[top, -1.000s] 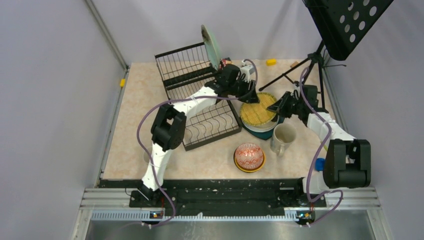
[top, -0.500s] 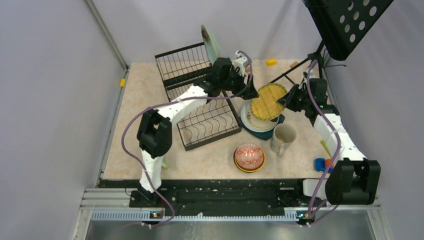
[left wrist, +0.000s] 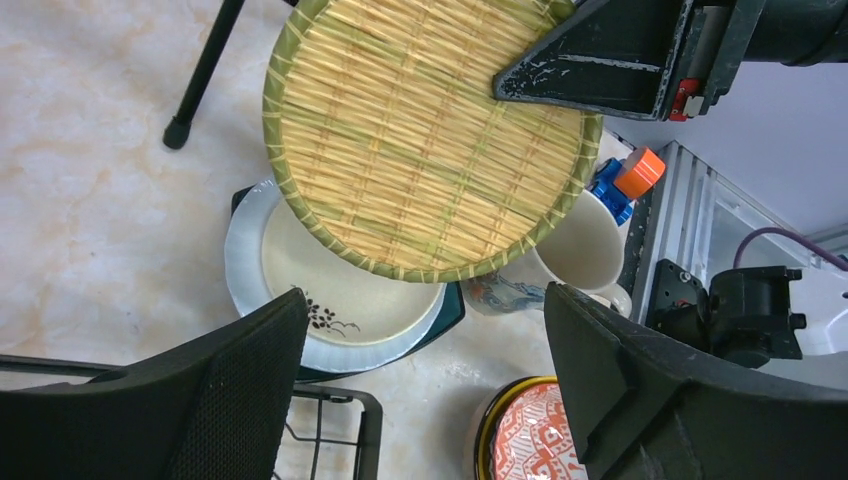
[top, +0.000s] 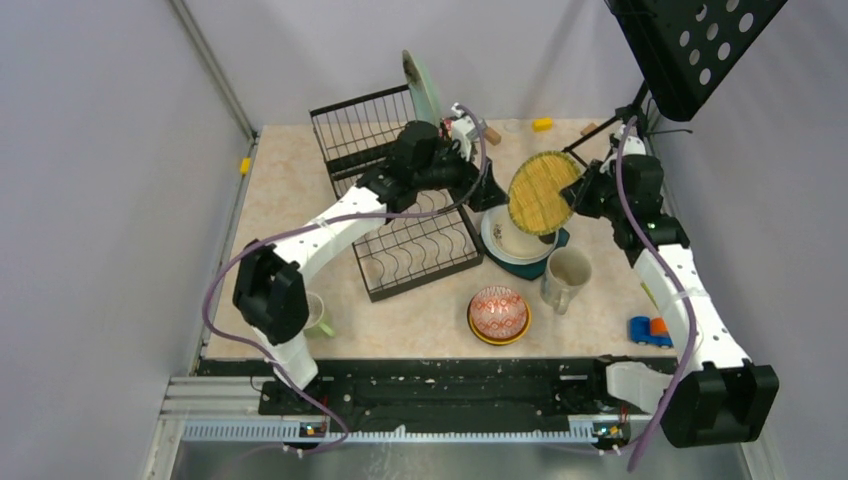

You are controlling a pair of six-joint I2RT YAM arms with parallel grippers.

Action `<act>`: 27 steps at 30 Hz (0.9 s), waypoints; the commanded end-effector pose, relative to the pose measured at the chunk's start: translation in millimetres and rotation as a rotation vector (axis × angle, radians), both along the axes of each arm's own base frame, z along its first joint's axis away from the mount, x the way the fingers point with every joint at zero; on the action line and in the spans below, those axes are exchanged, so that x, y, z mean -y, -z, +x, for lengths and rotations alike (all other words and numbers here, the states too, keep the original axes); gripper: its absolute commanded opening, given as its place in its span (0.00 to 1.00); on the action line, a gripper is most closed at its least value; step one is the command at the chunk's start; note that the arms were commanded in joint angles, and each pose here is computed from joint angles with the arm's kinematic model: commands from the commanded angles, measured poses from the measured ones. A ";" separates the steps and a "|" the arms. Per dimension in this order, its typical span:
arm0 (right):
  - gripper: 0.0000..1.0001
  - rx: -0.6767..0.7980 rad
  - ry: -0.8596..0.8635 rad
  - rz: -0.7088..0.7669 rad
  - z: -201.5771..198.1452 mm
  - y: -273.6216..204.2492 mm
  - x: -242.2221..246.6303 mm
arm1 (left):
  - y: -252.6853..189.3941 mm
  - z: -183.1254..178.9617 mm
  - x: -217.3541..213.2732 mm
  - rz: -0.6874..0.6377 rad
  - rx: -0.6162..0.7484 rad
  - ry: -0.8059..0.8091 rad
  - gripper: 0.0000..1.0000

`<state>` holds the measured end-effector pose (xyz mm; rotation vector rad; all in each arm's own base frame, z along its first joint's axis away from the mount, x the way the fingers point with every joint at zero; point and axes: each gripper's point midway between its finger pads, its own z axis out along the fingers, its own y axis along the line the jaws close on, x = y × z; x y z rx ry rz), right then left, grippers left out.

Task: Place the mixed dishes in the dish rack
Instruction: Pick up the plate at the center of the board.

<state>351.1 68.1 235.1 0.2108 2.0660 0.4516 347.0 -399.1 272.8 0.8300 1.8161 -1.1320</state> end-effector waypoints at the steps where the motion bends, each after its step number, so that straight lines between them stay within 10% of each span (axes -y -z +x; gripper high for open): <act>1: 0.00 0.256 0.027 -0.087 3.4 -80.7 -3.9 | -62.5 -9.8 -16.7 -0.083 0.187 -0.028 0.92; 16: 0.00 0.541 0.041 -0.184 -17.2 -183.3 -30.2 | -135.6 -6.4 -138.2 -0.059 0.504 -0.552 0.99; 27: 0.00 0.696 -0.100 -0.237 -34.5 -221.7 -79.1 | -121.3 14.5 -243.8 -0.003 0.417 -0.943 0.99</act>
